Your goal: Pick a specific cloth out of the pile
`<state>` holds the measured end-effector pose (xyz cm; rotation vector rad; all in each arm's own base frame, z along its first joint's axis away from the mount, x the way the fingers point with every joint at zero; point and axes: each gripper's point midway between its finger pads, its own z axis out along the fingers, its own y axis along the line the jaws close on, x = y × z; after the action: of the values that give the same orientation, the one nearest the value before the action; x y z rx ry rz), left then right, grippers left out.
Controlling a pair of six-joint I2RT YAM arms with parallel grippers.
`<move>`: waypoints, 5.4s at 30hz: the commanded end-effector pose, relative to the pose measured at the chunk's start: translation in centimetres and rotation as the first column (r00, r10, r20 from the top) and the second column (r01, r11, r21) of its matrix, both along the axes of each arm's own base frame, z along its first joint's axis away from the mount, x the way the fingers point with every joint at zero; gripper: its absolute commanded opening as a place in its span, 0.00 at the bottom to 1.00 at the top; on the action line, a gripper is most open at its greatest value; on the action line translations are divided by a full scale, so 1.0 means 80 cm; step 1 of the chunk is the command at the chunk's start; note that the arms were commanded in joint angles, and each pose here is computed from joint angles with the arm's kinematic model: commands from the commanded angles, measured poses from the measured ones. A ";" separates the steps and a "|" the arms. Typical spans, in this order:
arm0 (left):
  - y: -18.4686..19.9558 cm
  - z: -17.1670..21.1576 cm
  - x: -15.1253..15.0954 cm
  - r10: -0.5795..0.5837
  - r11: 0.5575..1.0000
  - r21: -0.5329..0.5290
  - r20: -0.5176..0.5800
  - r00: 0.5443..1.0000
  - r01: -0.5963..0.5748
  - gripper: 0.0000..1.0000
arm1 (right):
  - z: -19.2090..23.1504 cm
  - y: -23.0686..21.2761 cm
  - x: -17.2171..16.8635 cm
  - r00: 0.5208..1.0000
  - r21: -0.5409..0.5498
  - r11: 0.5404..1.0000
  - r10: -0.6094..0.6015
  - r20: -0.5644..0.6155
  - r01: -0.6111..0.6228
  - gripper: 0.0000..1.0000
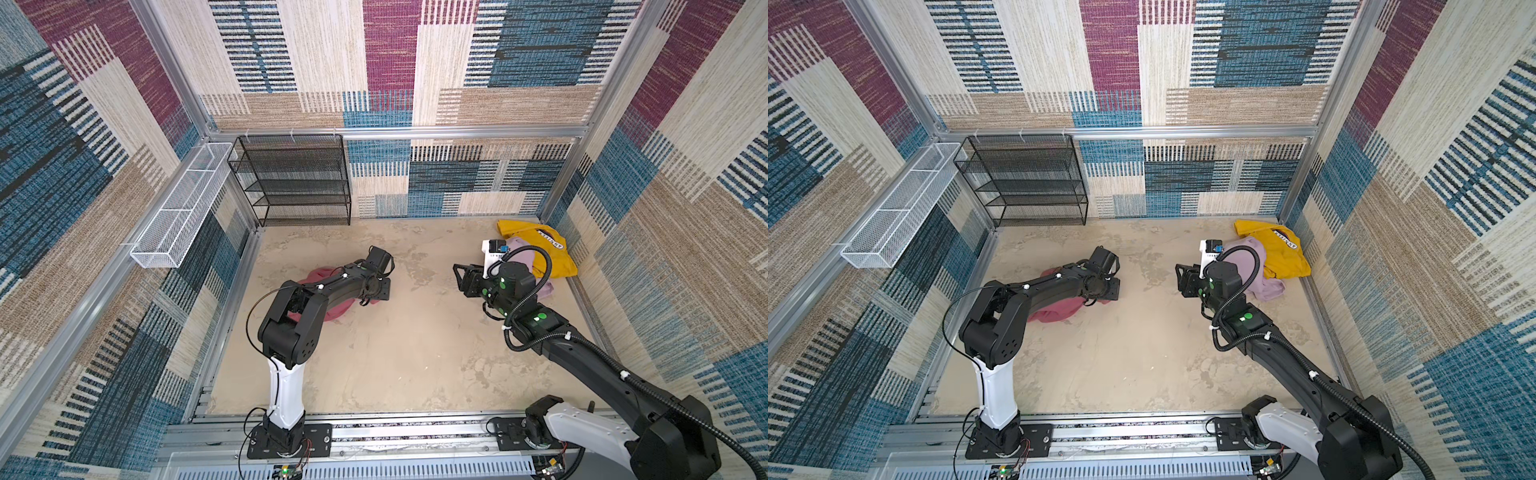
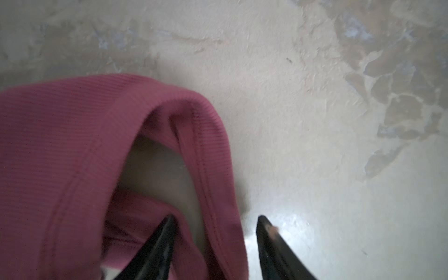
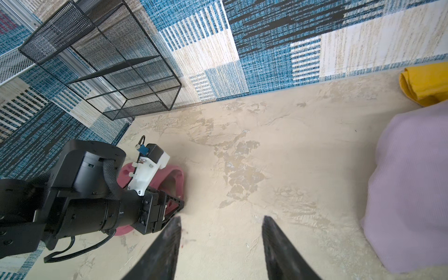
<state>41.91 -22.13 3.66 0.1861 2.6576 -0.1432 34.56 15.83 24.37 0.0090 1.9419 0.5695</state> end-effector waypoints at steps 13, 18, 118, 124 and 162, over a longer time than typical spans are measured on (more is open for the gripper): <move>0.000 -0.010 0.009 -0.025 0.997 0.067 -0.025 0.999 0.026 0.12 | 0.020 -0.012 0.004 0.999 0.080 0.996 0.021 0.047 -0.025 0.57; -0.008 0.019 0.019 -0.037 0.999 0.037 0.021 0.999 0.036 0.00 | 0.021 -0.015 0.004 0.999 0.080 0.997 0.017 0.049 -0.021 0.57; 0.069 0.106 -0.059 0.066 0.996 -0.063 0.180 0.981 -0.056 0.37 | 0.040 -0.005 0.005 0.995 0.120 0.990 0.068 0.073 -0.076 0.57; 0.043 0.076 -0.064 0.005 0.998 -0.058 0.133 0.991 0.003 0.36 | 0.041 -0.007 0.002 0.995 0.111 0.991 0.063 0.079 -0.071 0.57; 0.051 -0.019 -0.054 -0.005 0.989 0.144 -0.064 0.998 0.014 0.35 | 0.052 -0.012 0.004 0.995 0.100 0.994 0.045 0.094 -0.054 0.57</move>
<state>38.14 -18.07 2.73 0.2005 2.7011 0.0341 34.83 14.98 27.67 0.0007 1.8517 0.6950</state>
